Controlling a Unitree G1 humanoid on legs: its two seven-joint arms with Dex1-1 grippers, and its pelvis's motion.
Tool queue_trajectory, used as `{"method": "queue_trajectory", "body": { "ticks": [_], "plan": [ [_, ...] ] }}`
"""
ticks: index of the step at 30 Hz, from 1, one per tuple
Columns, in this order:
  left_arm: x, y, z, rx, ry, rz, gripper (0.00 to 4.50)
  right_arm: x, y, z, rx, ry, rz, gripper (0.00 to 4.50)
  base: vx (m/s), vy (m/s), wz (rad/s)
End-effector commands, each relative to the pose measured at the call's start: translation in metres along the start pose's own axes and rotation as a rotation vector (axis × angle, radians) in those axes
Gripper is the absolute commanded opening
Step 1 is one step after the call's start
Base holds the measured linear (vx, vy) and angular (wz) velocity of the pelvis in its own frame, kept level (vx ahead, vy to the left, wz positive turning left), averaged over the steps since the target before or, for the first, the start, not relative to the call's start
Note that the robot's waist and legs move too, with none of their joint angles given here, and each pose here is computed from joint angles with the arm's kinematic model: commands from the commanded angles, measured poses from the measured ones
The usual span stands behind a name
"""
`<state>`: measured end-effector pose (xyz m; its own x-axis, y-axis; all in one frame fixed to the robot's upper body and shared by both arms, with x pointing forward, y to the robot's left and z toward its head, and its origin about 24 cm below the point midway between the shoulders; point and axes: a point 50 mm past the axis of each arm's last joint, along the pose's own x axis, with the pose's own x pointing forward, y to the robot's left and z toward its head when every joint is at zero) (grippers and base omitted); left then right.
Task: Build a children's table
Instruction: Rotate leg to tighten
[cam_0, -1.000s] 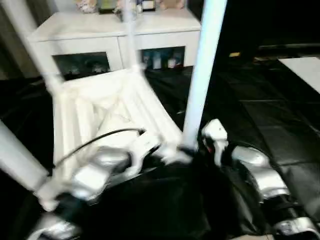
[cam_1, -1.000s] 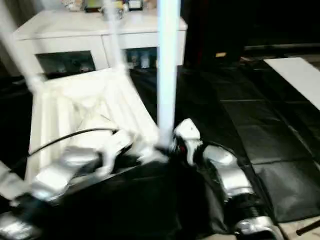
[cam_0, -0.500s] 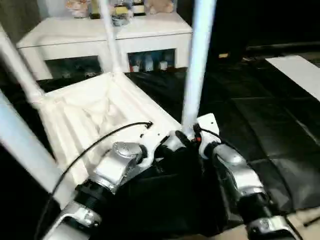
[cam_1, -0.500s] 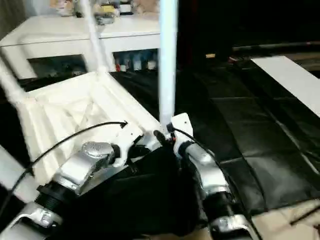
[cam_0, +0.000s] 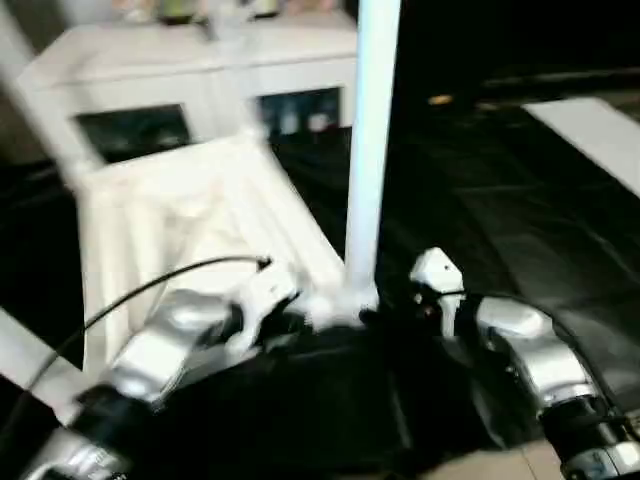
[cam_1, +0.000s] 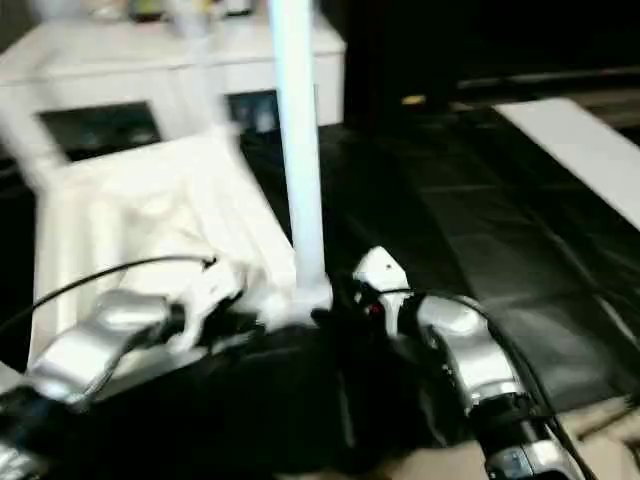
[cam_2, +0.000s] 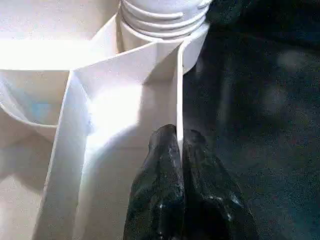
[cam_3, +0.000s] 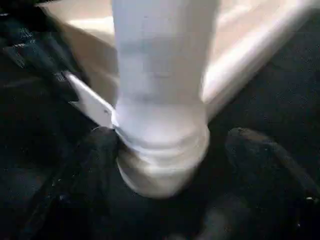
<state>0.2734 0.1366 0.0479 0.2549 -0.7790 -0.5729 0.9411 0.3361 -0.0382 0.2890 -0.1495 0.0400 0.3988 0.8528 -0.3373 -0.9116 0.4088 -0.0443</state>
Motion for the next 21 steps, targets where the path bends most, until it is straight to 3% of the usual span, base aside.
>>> {"method": "queue_trajectory", "body": {
  "ticks": [1, 11, 21],
  "plan": [
    [0.0001, -0.0116, 0.0126, 0.037, -0.056, -0.121, 0.0, -0.0024, -0.003, 0.011, -0.038, -0.041, 0.019, 3.73, 0.053, -0.013, 0.06],
    [-0.0037, -0.0147, 0.0129, 0.039, -0.051, -0.144, 0.0, -0.0011, -0.0006, 0.0097, -0.048, -0.028, 0.104, 3.73, 0.028, -0.003, 0.02],
    [-0.0032, -0.0153, 0.0118, 0.035, -0.046, -0.147, 0.0, -0.0027, 0.0, 0.0131, -0.021, -0.073, 0.137, 2.99, 0.0, 0.0, 0.0]
  ]
}}
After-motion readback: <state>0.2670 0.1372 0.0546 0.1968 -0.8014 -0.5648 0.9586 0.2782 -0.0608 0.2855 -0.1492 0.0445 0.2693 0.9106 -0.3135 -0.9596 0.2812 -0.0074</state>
